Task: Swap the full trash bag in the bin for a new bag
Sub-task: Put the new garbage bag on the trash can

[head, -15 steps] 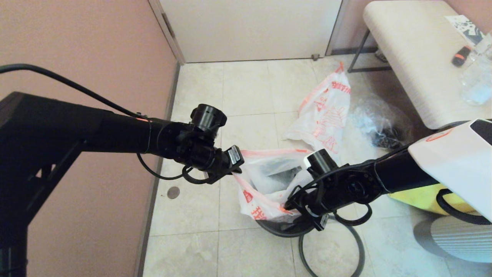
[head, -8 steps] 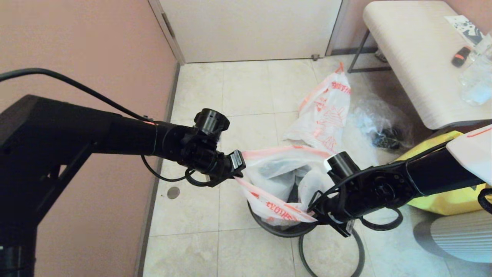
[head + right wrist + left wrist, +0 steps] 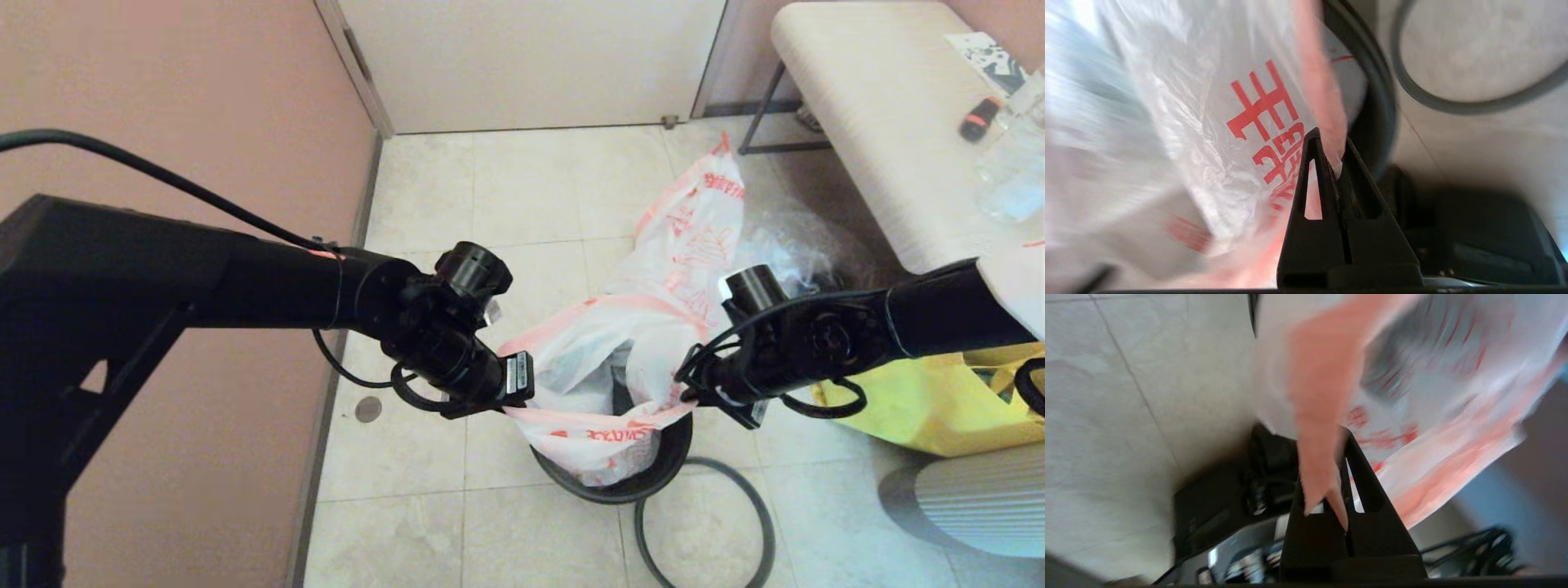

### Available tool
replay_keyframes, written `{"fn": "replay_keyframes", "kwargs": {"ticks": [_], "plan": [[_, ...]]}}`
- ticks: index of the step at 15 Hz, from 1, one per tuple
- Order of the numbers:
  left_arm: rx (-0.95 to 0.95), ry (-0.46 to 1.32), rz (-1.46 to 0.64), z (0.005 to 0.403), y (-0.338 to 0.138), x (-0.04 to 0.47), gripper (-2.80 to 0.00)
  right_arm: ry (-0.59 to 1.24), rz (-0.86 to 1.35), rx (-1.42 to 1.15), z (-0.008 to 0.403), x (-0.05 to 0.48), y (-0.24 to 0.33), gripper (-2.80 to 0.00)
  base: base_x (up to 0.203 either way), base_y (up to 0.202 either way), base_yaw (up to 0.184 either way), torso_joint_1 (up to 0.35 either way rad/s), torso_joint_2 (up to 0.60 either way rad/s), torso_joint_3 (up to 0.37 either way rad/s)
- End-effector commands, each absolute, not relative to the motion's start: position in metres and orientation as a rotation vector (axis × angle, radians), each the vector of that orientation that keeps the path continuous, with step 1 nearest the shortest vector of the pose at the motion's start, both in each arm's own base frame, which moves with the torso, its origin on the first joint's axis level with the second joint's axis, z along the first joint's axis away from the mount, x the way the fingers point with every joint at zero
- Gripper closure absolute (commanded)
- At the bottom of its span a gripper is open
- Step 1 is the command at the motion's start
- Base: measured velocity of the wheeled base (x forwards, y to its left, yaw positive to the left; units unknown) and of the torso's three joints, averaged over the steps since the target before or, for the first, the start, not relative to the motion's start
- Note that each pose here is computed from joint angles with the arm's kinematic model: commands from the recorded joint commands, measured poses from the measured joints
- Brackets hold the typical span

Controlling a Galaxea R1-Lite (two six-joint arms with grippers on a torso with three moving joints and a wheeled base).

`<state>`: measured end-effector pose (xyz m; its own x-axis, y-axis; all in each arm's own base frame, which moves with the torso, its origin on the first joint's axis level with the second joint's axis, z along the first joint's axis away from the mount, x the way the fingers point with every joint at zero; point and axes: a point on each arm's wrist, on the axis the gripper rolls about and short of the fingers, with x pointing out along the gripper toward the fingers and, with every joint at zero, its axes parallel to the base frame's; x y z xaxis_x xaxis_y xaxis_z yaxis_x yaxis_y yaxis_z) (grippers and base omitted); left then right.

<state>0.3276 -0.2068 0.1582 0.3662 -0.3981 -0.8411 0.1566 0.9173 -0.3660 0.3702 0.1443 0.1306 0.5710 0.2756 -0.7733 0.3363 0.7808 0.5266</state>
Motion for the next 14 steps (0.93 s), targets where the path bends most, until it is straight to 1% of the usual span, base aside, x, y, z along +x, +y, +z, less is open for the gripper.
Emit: {"fn": "replay_keyframes", "kwargs": {"ticks": [1,4,7,9,14], "plan": [[-0.217,1.159,-0.37,0.158,-0.208,0.324,0.0,0.947,-0.033,0.725,0.149,0.38,0.143,0.0,0.0,0.0,0.0,0.0,0.0,0.0],[-0.16,1.195,-0.342,0.138,-0.211,0.33,0.0,1.016,-0.062,0.698,0.133,0.373,0.144,0.0,0.0,0.0,0.0,0.0,0.0,0.0],[-0.083,1.229,-0.254,0.103,-0.22,0.338,0.0,1.069,-0.085,0.672,0.121,0.357,0.138,0.0,0.0,0.0,0.0,0.0,0.0,0.0],[-0.055,1.23,-0.236,0.083,-0.228,0.343,0.0,1.125,-0.084,0.598,0.103,0.354,0.137,0.0,0.0,0.0,0.0,0.0,0.0,0.0],[-0.008,1.259,-0.257,0.063,-0.244,0.333,0.0,1.266,-0.071,0.463,0.059,0.339,0.158,0.0,0.0,0.0,0.0,0.0,0.0,0.0]]}}
